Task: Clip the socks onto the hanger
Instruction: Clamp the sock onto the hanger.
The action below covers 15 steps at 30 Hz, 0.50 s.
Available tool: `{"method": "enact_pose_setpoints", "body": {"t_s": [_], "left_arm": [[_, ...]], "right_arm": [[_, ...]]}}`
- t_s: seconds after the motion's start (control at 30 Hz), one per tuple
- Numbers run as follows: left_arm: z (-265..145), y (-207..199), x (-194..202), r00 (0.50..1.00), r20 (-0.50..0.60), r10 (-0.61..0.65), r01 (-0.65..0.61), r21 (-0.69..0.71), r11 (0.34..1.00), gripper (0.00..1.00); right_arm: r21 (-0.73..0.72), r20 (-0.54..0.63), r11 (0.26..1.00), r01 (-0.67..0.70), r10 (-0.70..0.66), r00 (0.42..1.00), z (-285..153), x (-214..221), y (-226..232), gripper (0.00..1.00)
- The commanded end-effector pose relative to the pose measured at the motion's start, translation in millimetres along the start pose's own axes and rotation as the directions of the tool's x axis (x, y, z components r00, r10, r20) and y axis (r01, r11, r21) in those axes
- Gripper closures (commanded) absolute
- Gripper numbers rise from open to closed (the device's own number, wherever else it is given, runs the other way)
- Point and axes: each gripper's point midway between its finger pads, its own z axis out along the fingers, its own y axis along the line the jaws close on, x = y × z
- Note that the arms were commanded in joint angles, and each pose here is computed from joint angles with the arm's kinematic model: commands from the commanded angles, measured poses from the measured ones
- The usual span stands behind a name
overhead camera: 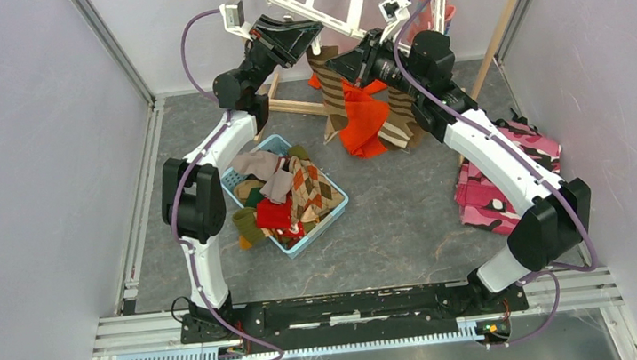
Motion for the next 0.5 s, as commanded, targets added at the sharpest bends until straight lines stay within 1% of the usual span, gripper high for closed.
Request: {"method": "enact_pose_setpoints", "body": {"t_s": [0.0,0.23,0.4,0.47], "left_arm": [[11,-33,-14,0.999,0.032,0.030,-0.033,0.092,0.995,0.94],[11,-29,-14,0.999,0.032,0.041,-0.044,0.084,0.996,0.94],[11,-29,-13,0.998,0.033,0.046,-0.049,0.084,0.995,0.94],[11,-30,-13,0.998,0.032,0.047,-0.049,0.086,0.995,0.92]], "right_arm": [[-0.021,0.069,0.999,-0.032,0.034,0.997,-1,-26,15,1.00],[-0.133,0.076,0.991,-0.019,0.029,0.997,-4,-33,39,1.00],[-0.118,0.081,0.993,-0.011,0.021,0.996,-6,-34,37,1.00],[-0.112,0.078,0.994,-0.012,0.021,0.997,-5,-32,34,1.00]]}}
